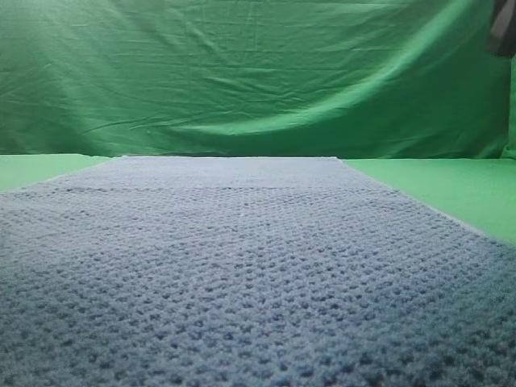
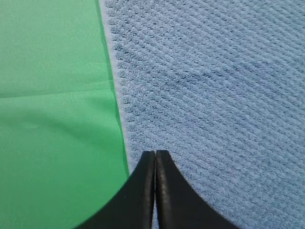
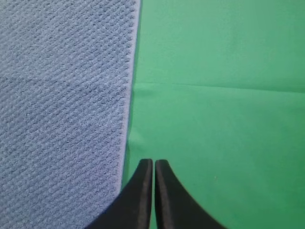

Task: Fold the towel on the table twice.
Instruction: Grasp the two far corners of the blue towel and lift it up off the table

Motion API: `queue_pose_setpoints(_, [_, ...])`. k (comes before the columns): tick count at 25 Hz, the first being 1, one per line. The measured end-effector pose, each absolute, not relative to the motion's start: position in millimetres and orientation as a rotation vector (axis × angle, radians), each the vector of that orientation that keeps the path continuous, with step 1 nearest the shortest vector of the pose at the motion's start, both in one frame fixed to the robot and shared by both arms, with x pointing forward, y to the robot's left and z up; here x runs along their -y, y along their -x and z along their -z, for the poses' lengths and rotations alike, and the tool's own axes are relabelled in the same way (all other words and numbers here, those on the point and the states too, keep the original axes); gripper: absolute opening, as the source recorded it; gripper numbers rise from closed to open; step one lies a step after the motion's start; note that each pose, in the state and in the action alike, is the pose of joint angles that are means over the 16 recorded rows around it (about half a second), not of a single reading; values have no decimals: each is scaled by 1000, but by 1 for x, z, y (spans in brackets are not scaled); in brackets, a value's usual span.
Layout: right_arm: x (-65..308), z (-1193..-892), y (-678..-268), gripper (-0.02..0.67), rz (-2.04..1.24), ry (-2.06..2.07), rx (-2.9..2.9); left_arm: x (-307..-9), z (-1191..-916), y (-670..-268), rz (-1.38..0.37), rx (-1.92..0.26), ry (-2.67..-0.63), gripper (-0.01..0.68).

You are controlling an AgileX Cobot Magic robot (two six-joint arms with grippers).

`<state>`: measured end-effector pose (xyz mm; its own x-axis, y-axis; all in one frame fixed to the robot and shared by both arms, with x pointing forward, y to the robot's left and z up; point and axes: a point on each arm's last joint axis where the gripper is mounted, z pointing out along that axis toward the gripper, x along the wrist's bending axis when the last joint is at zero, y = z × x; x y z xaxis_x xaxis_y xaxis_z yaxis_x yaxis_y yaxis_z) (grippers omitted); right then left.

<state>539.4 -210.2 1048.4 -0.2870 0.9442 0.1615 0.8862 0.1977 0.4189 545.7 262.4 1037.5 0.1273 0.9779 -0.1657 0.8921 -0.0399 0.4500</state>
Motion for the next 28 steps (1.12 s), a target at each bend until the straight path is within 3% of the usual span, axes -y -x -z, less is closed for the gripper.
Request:
queue_pose_setpoints(11, [162, -995, -599, 6, -576, -1707, -2471, -259, -996, -599, -182, -1843, -2051, 0])
queue_pose_setpoints(16, [151, -979, -616, 89, -546, -1655, -2513, -259, -983, -612, -182, -1844, -2069, 22])
queue_pose_setpoints(19, [147, -975, -621, 192, -534, -1626, -2535, -259, -977, -616, -185, -1845, -2075, 92])
queue_pose_setpoints(28, [144, -969, -624, 540, -505, -1593, -2573, -259, -968, -621, -174, -1892, -2036, 445])
